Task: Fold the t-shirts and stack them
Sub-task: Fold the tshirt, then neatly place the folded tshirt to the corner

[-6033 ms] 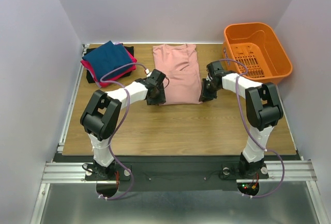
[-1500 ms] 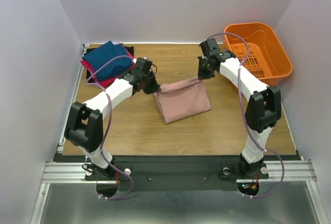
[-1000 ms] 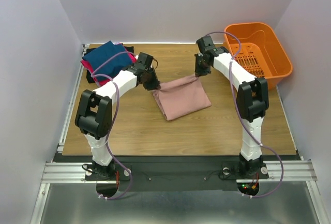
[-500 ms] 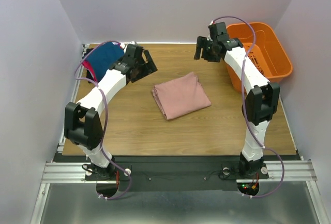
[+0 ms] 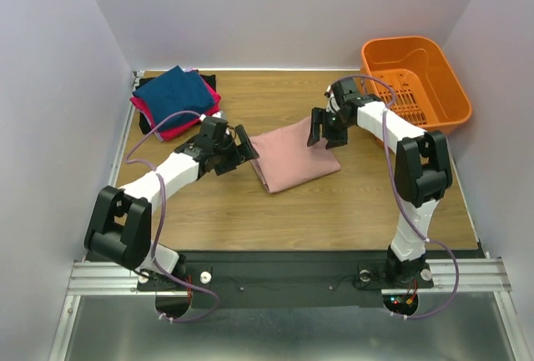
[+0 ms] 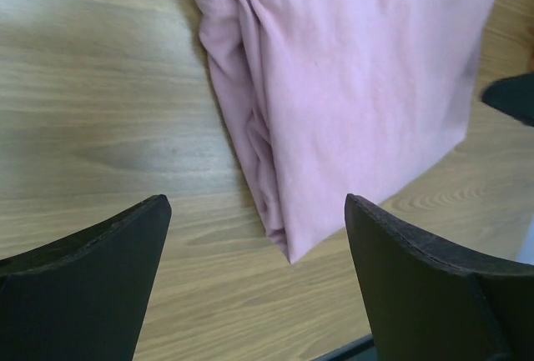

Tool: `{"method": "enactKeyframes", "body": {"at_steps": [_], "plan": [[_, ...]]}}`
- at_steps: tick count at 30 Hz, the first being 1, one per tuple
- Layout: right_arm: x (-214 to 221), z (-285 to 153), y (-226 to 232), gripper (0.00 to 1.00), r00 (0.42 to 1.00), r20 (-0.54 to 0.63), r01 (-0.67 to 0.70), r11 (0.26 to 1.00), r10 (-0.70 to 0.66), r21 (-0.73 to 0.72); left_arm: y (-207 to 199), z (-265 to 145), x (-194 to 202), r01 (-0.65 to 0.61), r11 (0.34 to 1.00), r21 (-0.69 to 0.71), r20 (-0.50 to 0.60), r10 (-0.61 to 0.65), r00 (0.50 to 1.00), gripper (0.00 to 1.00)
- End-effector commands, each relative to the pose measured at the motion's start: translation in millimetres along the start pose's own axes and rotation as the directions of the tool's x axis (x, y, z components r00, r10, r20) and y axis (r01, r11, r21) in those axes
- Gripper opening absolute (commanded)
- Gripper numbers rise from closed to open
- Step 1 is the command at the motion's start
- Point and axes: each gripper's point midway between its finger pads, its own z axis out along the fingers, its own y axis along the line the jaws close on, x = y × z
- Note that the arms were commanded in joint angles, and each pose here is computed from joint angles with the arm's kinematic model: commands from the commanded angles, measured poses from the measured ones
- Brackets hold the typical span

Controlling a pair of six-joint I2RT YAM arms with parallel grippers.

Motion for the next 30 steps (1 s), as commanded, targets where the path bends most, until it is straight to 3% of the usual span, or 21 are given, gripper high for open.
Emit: {"method": "enactKeyframes", "body": {"at_steps": [1,17,24,30], "plan": [[-7,-6,14,0.74,0.997,0.052,0.052,0.996,-0.049,-0.067,-34,-14,-9,0.009,0.981,0.194,0.081,-0.025,0.996,0.99],[30,45,-22,0.73,0.997,-0.077,0.015,1.0,-0.014,0.009,-14,29,23,0.098,0.963,0.251,0.037,-0.111,0.993,0.98],[49,48,-34,0.73,0.993,-0.114,0.012,0.999,-0.007,0.044,7,50,41,0.138,0.972,0.189,-0.011,-0.139,0.99,0.98],[56,50,-36,0.73,0.991,-0.132,0.002,0.999,0.004,0.046,-2,60,43,0.152,0.961,0.233,-0.031,-0.149,0.988,0.98]]}}
